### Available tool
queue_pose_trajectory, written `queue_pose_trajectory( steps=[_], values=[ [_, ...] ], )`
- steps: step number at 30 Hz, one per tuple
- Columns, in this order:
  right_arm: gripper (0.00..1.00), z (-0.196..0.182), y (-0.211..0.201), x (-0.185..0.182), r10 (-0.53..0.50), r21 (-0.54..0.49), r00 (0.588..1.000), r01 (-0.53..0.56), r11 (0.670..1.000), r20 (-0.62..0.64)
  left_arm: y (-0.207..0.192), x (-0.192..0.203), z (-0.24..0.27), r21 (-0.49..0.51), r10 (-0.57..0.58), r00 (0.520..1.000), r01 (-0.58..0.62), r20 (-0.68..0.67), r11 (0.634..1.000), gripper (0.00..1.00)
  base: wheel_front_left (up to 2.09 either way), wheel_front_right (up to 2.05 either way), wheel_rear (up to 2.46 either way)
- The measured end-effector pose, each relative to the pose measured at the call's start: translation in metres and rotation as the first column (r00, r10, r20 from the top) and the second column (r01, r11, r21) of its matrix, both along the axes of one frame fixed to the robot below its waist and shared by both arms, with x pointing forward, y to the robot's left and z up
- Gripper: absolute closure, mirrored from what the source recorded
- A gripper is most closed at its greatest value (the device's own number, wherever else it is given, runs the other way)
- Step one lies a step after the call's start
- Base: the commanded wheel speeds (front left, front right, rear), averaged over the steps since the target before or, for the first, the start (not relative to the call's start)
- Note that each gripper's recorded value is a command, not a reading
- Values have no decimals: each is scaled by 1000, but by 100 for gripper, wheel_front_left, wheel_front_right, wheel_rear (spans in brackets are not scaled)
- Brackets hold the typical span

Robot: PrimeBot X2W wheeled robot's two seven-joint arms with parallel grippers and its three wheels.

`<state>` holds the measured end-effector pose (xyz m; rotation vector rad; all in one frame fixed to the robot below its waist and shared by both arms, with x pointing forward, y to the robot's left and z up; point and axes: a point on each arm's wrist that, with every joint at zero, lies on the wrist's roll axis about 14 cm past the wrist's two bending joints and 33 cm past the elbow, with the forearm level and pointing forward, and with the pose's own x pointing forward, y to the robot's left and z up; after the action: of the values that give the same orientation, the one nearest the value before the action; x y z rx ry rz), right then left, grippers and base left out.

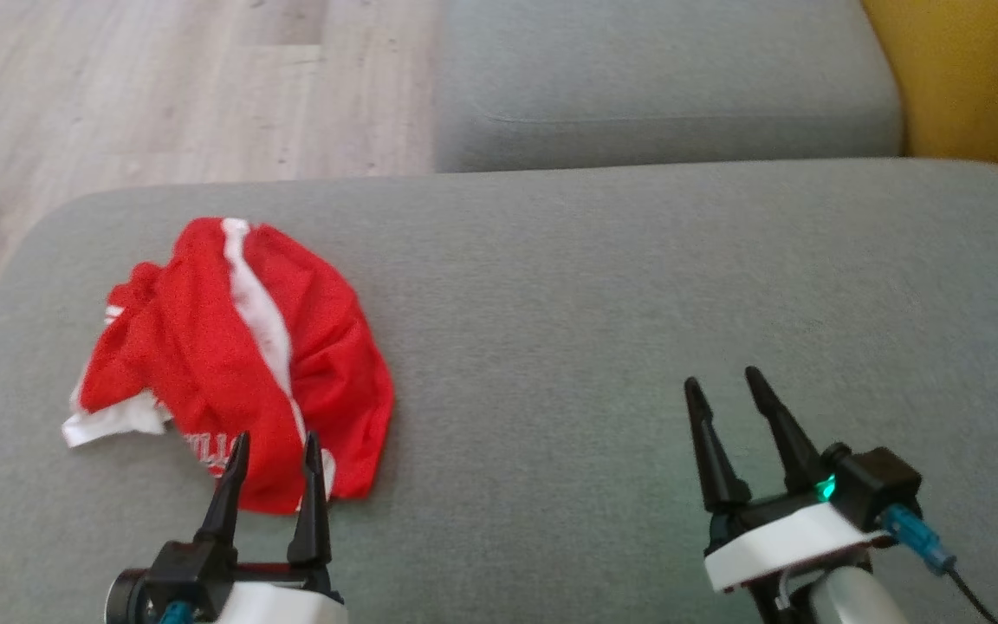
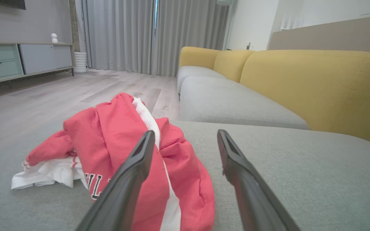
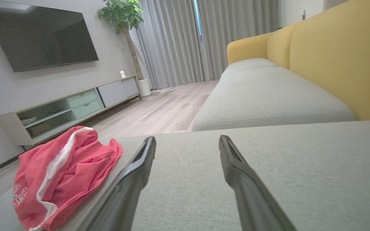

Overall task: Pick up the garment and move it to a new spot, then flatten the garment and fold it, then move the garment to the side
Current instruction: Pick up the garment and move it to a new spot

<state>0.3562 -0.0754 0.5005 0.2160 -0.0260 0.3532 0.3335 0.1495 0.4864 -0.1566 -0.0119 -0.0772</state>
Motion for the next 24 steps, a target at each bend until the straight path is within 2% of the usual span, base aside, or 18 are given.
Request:
queue_pose_trajectory(
  steps=[7,13,19,24],
  values=[
    [0,-2,33,-8,105,-1,994,-105,994,-7,30,-17,4,2,96,995,-96,19,995,0,0,0,0],
    [0,-2,67,-18,213,1,977,-213,977,-13,50,-36,5,-1,166,986,-166,27,986,0,0,0,0],
    [0,-1,89,-24,283,8,959,-283,959,-15,67,-52,2,-8,229,973,-229,23,973,0,0,0,0],
    [0,-9,93,-30,302,8,953,-302,953,-38,72,-55,2,-9,247,969,-247,24,969,0,0,0,0]
  ],
)
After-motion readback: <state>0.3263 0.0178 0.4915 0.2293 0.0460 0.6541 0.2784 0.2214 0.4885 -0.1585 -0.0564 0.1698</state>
